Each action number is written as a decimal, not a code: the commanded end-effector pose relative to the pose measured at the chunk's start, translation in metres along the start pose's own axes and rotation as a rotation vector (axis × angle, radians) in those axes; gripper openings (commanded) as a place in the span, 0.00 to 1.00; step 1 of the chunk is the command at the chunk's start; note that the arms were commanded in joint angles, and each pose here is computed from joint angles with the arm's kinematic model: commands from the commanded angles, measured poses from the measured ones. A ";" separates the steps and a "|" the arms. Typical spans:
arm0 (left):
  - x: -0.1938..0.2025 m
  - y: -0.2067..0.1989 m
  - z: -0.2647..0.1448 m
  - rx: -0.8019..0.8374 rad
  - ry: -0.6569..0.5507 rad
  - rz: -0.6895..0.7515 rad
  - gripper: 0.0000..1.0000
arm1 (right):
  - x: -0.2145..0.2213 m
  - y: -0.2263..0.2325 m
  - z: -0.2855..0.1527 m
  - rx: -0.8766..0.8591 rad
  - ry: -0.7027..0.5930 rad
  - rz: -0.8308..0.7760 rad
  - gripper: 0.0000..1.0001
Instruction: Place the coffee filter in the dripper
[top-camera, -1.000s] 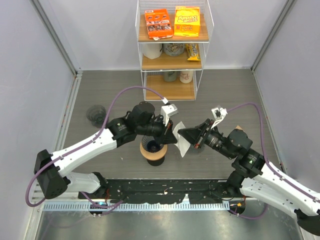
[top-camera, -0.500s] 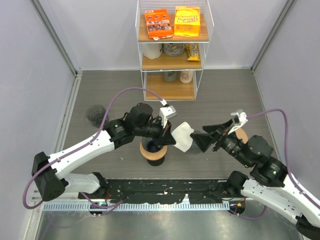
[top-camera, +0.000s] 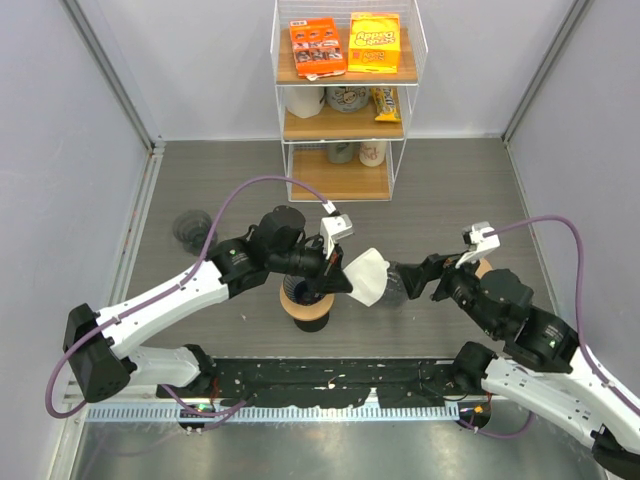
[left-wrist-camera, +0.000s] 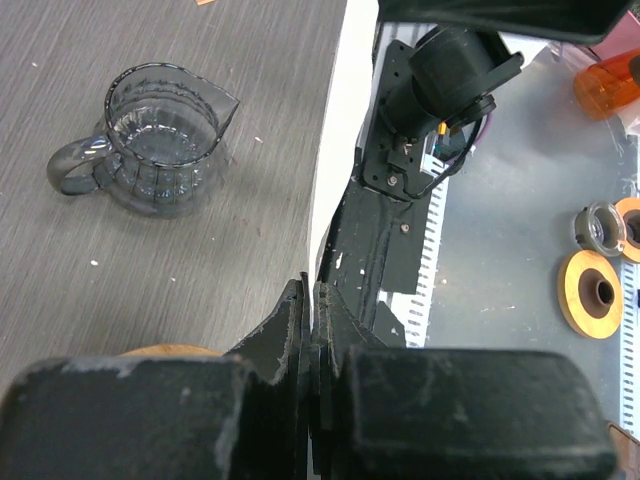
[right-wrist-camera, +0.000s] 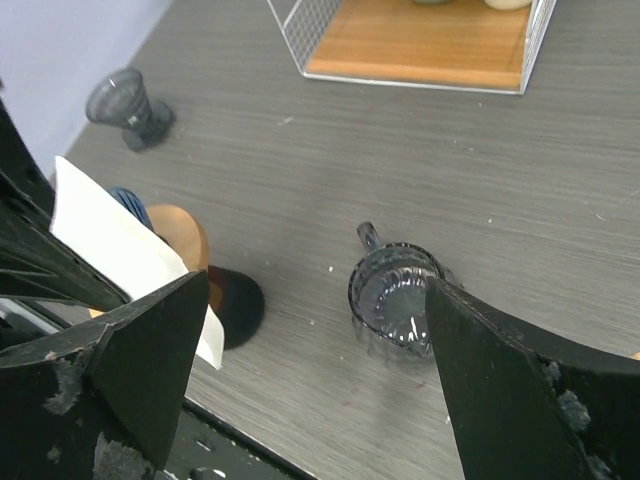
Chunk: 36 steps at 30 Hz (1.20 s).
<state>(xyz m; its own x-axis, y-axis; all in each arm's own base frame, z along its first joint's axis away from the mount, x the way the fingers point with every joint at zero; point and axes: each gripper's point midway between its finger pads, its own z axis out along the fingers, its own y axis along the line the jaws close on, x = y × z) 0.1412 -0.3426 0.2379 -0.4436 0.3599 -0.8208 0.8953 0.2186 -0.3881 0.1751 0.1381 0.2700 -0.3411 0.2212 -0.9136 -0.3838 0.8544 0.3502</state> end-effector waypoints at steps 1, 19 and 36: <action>-0.015 -0.012 -0.007 0.045 -0.056 0.058 0.00 | 0.010 0.004 0.004 -0.027 0.043 -0.051 0.95; -0.015 -0.015 -0.009 0.058 -0.057 0.059 0.00 | 0.013 0.014 0.008 -0.085 0.049 -0.081 0.95; -0.014 -0.018 -0.006 0.089 -0.052 0.063 0.00 | 0.015 0.049 0.005 -0.286 0.062 -0.097 0.96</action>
<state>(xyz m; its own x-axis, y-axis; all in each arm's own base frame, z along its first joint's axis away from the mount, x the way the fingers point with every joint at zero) 0.1355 -0.3426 0.2416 -0.4379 0.3604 -0.8236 0.8989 0.1873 -0.3960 0.1546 0.1732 0.2618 -0.3768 0.0999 -0.9209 -0.5860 0.7443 0.3205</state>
